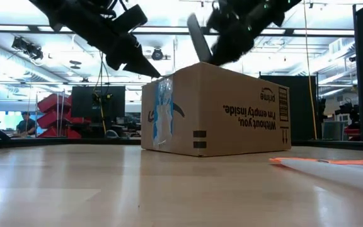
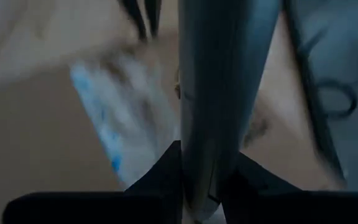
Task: Unpack boxes
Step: Open the cardboard box using the cutter
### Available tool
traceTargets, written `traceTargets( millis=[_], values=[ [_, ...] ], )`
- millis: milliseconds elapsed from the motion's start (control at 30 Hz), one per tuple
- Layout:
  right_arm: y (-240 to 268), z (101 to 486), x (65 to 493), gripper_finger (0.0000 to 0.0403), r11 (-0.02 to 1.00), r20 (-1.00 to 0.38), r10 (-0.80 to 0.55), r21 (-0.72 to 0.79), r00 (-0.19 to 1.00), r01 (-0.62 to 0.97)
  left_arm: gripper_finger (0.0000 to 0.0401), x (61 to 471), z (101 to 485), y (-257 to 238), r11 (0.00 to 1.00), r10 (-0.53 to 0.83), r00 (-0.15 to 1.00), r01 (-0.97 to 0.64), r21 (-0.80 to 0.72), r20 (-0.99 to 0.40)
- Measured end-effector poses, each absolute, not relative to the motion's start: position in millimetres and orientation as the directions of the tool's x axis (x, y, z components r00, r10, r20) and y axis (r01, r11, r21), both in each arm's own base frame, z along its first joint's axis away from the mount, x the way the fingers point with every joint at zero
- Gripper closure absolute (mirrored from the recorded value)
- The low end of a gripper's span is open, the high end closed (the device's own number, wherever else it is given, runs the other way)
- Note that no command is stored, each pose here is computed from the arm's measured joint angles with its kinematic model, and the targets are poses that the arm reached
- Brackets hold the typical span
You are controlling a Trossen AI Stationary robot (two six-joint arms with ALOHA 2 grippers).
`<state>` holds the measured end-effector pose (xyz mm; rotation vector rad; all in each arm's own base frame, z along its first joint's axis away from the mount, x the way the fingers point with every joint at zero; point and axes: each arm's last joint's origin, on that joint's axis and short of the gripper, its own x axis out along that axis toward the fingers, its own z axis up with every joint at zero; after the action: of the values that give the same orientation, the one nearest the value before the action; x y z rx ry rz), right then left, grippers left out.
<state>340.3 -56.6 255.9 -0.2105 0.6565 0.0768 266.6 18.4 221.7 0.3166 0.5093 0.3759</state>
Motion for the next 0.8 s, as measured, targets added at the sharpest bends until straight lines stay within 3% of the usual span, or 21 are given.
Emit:
traceTargets(
  millis=[133, 233, 600, 800],
  values=[
    [-65, 250, 323, 0.0358, 0.98, -0.712, -0.08, -0.183, 0.698, -0.075, 0.0381, 263, 220, 15, 0.893, 0.413, 0.81, -0.27, 0.36, -0.417],
    [-49, 242, 329, 0.0359, 0.982, -0.729, -0.062, -0.167, 0.681, -0.089, 0.0381, 262, 217, 19, 0.891, 0.42, 0.811, -0.285, 0.352, -0.407],
    [-32, 278, 332, 0.036, 0.984, -0.575, 0.003, -0.144, 0.818, -0.104, 0.0384, 263, 220, 25, 0.884, 0.439, 0.817, -0.319, 0.341, -0.374],
    [-36, 274, 335, 0.036, 0.986, -0.572, -0.008, -0.14, 0.82, -0.088, 0.0385, 273, 238, 20, 0.902, 0.393, 0.884, -0.317, 0.294, -0.254]
  ],
)
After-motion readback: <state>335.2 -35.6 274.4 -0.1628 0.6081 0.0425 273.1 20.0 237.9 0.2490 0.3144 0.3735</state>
